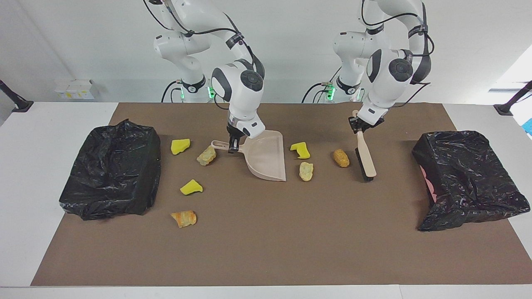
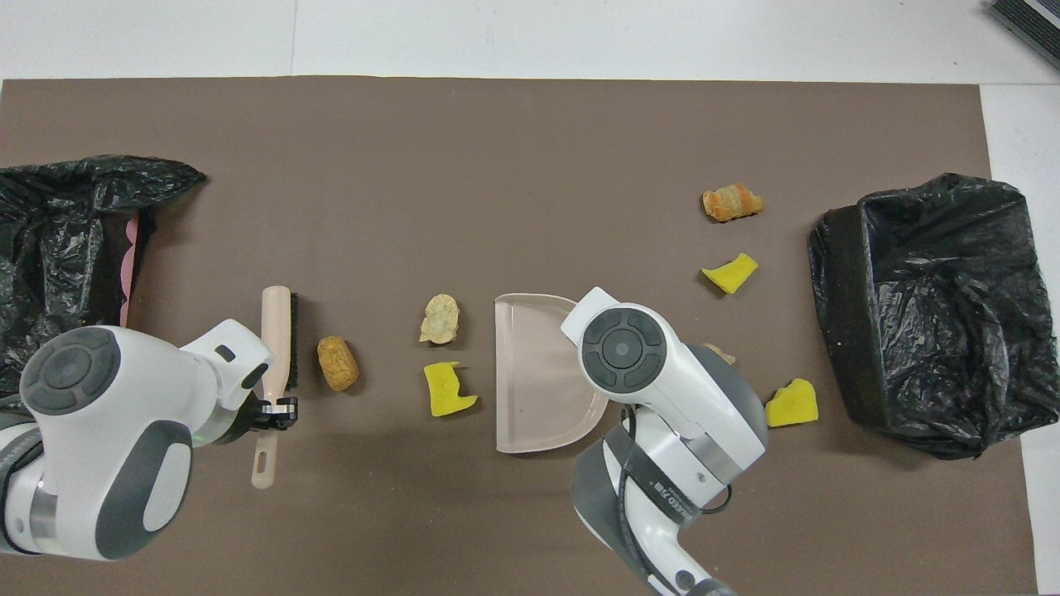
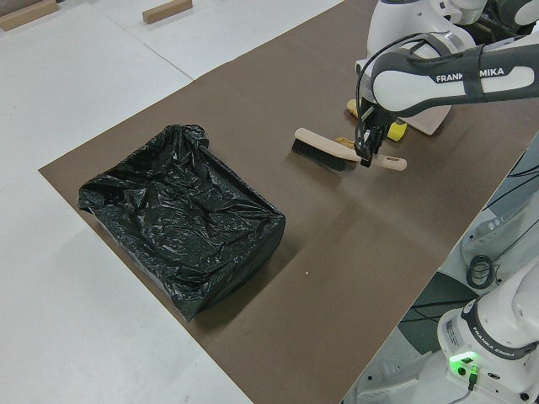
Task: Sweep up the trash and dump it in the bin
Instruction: 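Lower the dustpan near the debris while the left gripper lifts the brush, then sweep the chunks and sponges into the dustpan with the left gripper's brush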
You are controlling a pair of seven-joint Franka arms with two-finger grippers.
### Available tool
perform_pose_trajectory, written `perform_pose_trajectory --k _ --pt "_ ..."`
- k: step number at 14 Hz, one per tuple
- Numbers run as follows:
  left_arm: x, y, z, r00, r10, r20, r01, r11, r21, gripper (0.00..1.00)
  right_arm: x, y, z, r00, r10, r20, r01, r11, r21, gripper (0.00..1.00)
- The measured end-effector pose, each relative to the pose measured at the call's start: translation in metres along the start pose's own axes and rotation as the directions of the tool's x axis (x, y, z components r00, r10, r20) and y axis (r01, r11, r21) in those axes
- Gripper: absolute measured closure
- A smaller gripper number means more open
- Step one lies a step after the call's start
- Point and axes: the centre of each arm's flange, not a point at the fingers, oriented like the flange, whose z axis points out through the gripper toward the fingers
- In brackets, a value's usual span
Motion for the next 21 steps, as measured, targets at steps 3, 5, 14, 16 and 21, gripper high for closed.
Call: perform_pose_trajectory --k 3,5,14,16,21 --pt "-0.014 0.038 0.012 0.999 -0.027 -0.029 0.027 1.0 -0.012 0.74 0.005 -0.005 0.003 1.0 -0.014 0.006 0.014 1.0 0.002 0.69" --pt "-0.025 0.069 0.015 0.998 -0.048 -0.051 0.047 0.999 -0.022 0.74 0.005 -0.005 0.003 1.0 -0.017 0.008 0.017 1.0 -0.002 0.69" --pt "-0.067 0.218 0.04 0.998 -0.038 -0.058 0.025 0.976 -0.216 0.74 0.004 -0.005 0.005 1.0 -0.016 0.007 0.016 1.0 -0.003 0.69" --pt "-0.073 0.256 0.033 0.999 -0.026 -0.046 0.013 0.964 -0.264 0.74 0.004 -0.005 0.005 1.0 -0.016 0.007 0.016 1.0 -0.003 0.69" --pt "-0.074 0.285 0.023 1.0 -0.014 -0.022 0.007 0.956 -0.292 0.74 0.003 -0.004 0.005 1.0 -0.014 0.006 0.014 1.0 -0.003 0.69"
